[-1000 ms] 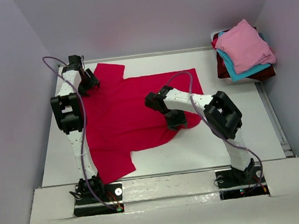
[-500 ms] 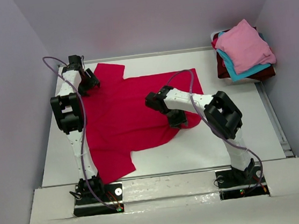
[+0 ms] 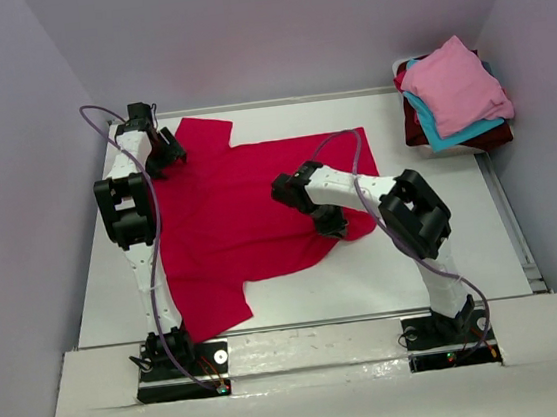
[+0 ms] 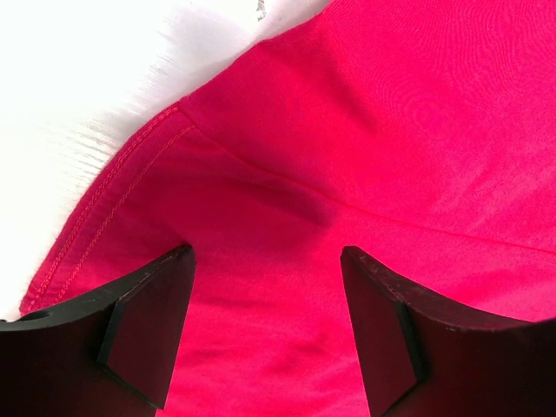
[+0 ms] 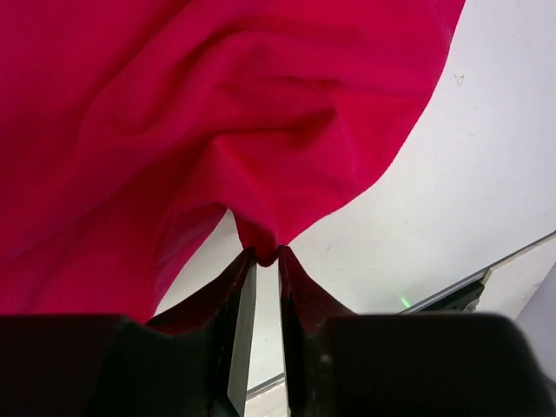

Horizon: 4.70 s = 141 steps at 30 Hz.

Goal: Fold and stack the t-shirts
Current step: Flatten the tshirt out

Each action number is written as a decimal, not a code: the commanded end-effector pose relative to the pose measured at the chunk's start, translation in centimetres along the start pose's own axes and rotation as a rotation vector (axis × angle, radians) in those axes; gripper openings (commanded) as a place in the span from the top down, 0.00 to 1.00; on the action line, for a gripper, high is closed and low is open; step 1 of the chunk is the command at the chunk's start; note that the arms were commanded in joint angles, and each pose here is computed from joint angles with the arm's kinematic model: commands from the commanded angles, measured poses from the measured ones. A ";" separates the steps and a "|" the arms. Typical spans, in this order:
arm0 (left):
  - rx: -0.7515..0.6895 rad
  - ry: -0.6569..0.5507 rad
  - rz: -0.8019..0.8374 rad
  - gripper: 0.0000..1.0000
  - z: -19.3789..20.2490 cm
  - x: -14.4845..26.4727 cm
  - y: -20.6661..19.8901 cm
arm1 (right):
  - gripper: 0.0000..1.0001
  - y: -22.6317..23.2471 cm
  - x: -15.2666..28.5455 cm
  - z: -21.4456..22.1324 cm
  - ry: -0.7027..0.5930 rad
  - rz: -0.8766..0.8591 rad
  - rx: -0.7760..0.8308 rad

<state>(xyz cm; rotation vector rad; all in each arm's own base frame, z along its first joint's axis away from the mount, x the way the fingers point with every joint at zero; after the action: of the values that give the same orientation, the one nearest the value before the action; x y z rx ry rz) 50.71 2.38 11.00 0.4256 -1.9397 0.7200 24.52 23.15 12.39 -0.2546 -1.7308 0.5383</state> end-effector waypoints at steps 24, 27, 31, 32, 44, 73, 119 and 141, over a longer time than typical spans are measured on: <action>0.001 -0.033 0.032 0.20 -1.2 1.4 -0.2 | 0.93 -5.5 3.0 3.9 0.031 0.097 -0.041; 0.004 -0.033 0.032 0.20 -1.2 1.4 -0.2 | 0.92 -5.7 2.7 4.5 0.053 0.098 -0.034; 0.004 -0.032 0.035 0.20 -1.2 1.5 -0.3 | 0.91 -5.7 2.3 5.7 0.098 0.090 -0.042; 0.004 -0.032 0.035 0.20 -1.2 1.5 -0.3 | 0.91 -5.8 2.2 5.9 0.106 0.092 -0.043; 0.001 -0.031 0.032 0.20 -1.2 1.3 -0.2 | 0.86 -6.5 1.4 8.6 0.175 0.100 -0.075; -0.004 -0.031 0.034 0.20 -1.3 1.2 -0.3 | 0.62 -4.1 -1.2 8.8 0.167 0.028 -0.130; -0.002 -0.023 0.060 0.20 -1.5 1.6 -0.2 | 0.55 -6.8 1.2 6.6 0.073 -0.086 -0.383; -0.006 -0.032 0.048 0.20 -1.6 1.9 -0.1 | 0.55 -2.4 -2.7 0.1 0.099 -0.288 -0.299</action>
<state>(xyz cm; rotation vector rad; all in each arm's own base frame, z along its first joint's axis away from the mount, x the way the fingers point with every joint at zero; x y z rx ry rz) 50.64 3.07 10.98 0.4059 -1.9296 0.7436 23.50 17.89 10.83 -0.3469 -1.6587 0.1038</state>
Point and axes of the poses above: each gripper's point midway between its finger pads, its own x axis back along the fingers, its own y axis along the line the jaws close on, z = x × y, the point moved 8 cm from there along x, back along the fingers, and after that the axes turned 9 degrees about x, right-handed, at the moved point
